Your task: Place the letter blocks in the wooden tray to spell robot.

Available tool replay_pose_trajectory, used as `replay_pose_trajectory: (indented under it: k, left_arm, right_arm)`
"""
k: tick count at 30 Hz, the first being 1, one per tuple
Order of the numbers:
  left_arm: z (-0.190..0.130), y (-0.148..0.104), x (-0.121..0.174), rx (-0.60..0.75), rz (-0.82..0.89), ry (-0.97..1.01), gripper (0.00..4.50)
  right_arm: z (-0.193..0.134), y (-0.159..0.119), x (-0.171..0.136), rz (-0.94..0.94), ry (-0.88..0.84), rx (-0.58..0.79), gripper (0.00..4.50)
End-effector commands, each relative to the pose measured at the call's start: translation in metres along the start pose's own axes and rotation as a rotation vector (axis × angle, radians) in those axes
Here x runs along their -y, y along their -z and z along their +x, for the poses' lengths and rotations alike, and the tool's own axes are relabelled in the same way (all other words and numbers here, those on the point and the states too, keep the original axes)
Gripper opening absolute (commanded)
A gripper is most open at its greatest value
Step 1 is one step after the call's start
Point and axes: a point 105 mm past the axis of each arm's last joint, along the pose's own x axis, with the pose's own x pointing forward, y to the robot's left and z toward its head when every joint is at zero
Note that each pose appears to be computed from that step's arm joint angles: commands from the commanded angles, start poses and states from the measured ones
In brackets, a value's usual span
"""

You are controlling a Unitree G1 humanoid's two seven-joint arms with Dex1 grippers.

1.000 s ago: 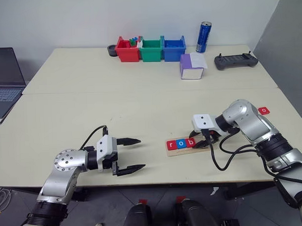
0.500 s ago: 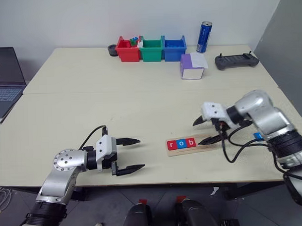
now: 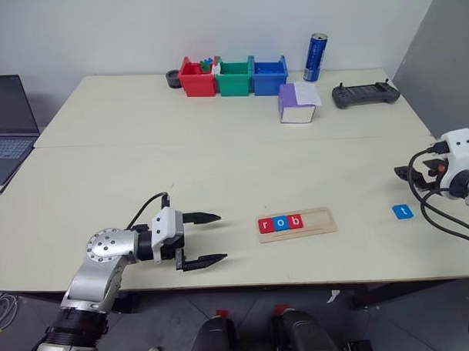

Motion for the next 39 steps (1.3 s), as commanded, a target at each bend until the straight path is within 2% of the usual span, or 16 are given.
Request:
replay_pose_trajectory:
  k: [1, 7, 11, 18, 27, 30, 36, 39]
  left_arm:
    - [0.0, -0.004, -0.004, 0.009, 0.029, 0.013, 4.5]
    - [0.003, -0.005, -0.006, 0.013, 0.035, 0.02, 4.5]
    - [0.002, -0.005, -0.005, 0.016, 0.035, 0.018, 4.5]
    - [-0.008, -0.009, -0.005, -0.006, 0.045, -0.002, 4.5]
    - [-0.022, -0.01, -0.001, -0.037, 0.043, -0.049, 4.5]
    - [-0.021, -0.011, 0.003, -0.035, 0.037, -0.055, 4.5]
    - [-0.022, -0.011, 0.006, -0.037, 0.026, -0.059, 4.5]
    - [-0.021, -0.011, 0.005, -0.038, 0.025, -0.055, 4.5]
  right_arm:
    - [0.006, -0.013, 0.016, 0.003, 0.067, 0.046, 4.15]
    - [0.022, -0.008, 0.028, 0.017, 0.106, 0.035, 4.15]
    - [0.032, 0.004, 0.031, -0.013, 0.126, -0.001, 4.15]
    - [0.051, 0.026, 0.018, -0.021, 0.128, -0.029, 4.15]
    - [0.06, 0.024, 0.006, 0.0, 0.112, -0.004, 4.15]
    - [0.061, 0.024, 0.003, -0.003, 0.1, -0.003, 3.53]
    - [0.063, 0.023, 0.0, -0.006, 0.087, -0.001, 1.48]
    - [0.063, 0.023, 0.0, 0.002, 0.093, 0.004, 1.45]
